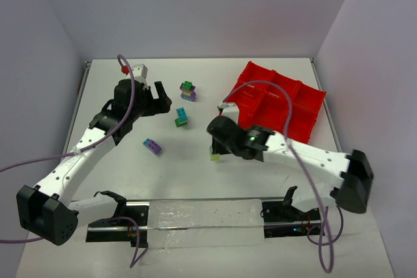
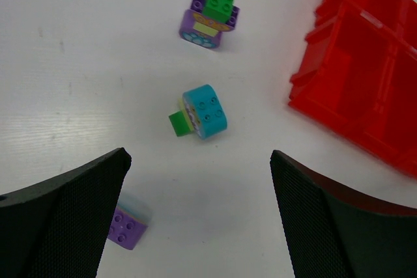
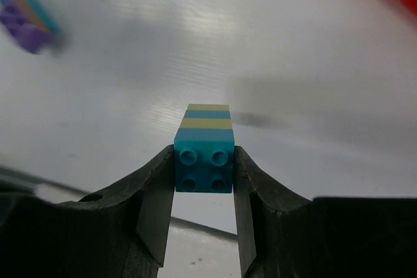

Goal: Sort the legos into containers by color

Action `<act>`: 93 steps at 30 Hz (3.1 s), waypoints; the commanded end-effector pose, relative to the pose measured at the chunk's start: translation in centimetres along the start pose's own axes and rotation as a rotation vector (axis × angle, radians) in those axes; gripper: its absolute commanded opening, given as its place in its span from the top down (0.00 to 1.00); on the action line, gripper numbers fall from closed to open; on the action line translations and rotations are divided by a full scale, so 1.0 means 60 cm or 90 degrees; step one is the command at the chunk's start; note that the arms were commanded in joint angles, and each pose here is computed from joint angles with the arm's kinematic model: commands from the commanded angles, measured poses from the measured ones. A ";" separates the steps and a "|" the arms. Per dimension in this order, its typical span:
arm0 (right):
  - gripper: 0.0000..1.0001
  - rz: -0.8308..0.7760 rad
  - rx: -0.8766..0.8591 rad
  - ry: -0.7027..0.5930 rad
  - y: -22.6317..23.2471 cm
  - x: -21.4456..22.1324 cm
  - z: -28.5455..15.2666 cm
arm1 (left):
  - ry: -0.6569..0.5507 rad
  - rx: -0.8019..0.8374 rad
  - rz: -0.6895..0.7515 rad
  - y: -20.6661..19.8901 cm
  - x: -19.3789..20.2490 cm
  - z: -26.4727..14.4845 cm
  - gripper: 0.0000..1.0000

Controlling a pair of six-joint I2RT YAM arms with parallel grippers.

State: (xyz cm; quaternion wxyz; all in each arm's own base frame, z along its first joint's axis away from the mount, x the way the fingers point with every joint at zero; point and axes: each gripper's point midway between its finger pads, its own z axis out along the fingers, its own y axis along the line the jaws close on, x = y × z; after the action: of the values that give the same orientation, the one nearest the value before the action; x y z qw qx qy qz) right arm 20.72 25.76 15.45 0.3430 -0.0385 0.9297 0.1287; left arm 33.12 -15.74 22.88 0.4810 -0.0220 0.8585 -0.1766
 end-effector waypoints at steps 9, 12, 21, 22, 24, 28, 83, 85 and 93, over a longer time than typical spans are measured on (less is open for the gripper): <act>1.00 -0.079 -0.450 -0.105 0.014 -0.133 -0.126 | 0.054 0.481 0.091 -0.196 -0.004 -0.110 0.03; 1.00 -0.104 -0.526 -0.093 0.035 -0.122 -0.142 | 0.095 0.561 0.102 -0.218 0.015 -0.127 0.03; 1.00 -0.117 -0.665 -0.083 0.072 -0.112 -0.174 | 0.176 0.647 0.132 -0.243 0.065 -0.137 0.04; 1.00 -0.118 -0.672 -0.087 0.074 -0.115 -0.175 | 0.180 0.656 0.134 -0.245 0.068 -0.140 0.04; 1.00 -0.116 -0.683 -0.080 0.077 -0.114 -0.175 | 0.187 0.674 0.139 -0.248 0.074 -0.148 0.04; 1.00 -0.113 -0.695 -0.073 0.082 -0.118 -0.169 | 0.200 0.727 0.147 -0.256 0.087 -0.170 0.04; 1.00 0.097 0.011 -0.175 -0.227 -0.231 -0.018 | 0.197 0.601 0.111 -0.263 0.107 -0.101 1.00; 1.00 0.109 0.053 -0.182 -0.247 -0.234 -0.007 | 0.176 0.577 0.103 -0.258 0.094 -0.093 1.00; 0.96 0.108 0.109 -0.182 -0.262 -0.287 0.065 | 0.118 0.491 0.066 -0.237 0.055 -0.075 1.00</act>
State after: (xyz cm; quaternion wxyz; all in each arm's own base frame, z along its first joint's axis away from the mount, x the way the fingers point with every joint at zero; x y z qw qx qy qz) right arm 34.78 12.08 18.52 0.4219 0.0635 0.8968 0.1171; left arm 23.98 -29.06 24.32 0.3242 0.2496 0.7796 -0.4741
